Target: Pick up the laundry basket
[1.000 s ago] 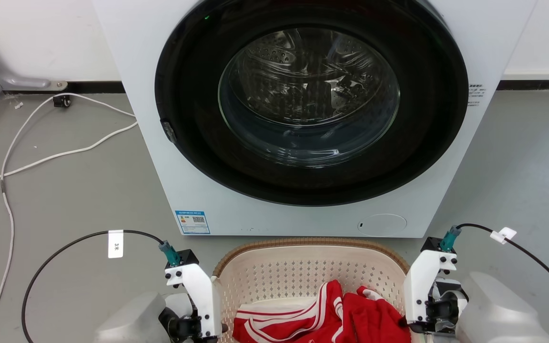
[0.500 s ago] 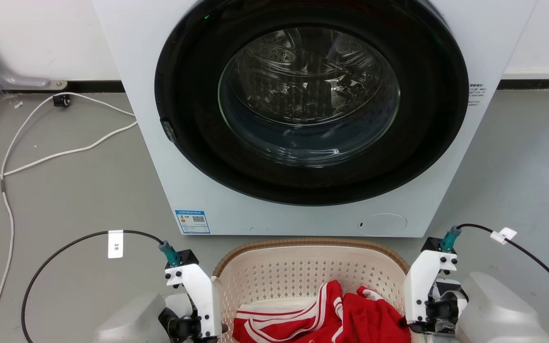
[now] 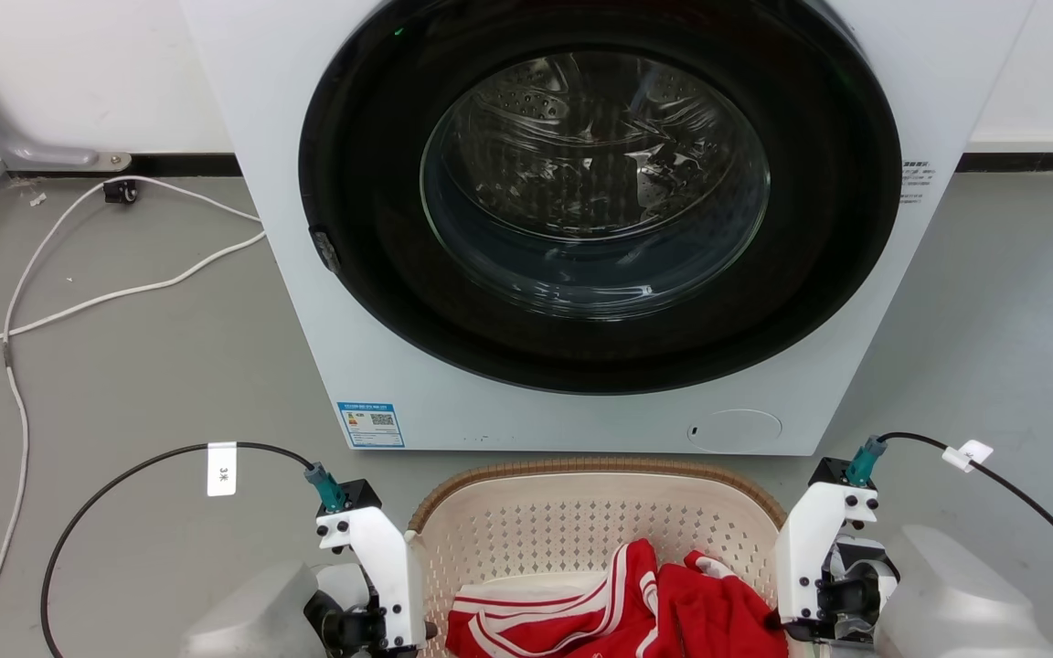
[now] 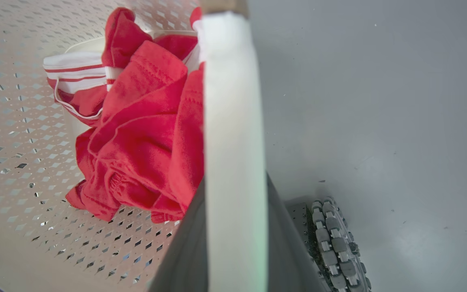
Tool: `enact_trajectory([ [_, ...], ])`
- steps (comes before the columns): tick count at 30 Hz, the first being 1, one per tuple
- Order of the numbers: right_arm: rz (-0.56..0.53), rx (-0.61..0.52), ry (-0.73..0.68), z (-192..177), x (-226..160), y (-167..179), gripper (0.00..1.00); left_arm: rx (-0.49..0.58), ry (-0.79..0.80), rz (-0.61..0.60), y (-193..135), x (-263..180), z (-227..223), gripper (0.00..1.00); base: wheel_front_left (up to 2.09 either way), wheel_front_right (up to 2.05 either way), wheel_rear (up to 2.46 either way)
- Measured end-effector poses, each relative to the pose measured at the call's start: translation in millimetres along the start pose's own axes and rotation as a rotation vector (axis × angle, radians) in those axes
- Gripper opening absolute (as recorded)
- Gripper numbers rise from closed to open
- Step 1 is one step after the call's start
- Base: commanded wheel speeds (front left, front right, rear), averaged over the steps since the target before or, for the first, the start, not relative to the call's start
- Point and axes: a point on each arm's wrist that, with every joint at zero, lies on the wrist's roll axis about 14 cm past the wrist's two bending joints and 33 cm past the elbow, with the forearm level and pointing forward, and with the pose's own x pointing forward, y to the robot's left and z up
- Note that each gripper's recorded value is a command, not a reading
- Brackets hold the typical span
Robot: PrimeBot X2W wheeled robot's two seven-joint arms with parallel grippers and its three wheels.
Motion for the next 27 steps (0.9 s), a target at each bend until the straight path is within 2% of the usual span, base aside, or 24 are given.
enact_trajectory([
  [27, 0.002, 0.017, 0.014, -3.9, -1.0, -2.4, 0.0, 0.004, -0.004, -0.006, -2.6, 1.3, 0.5, 0.0, 0.0, 0.0, 0.0],
])
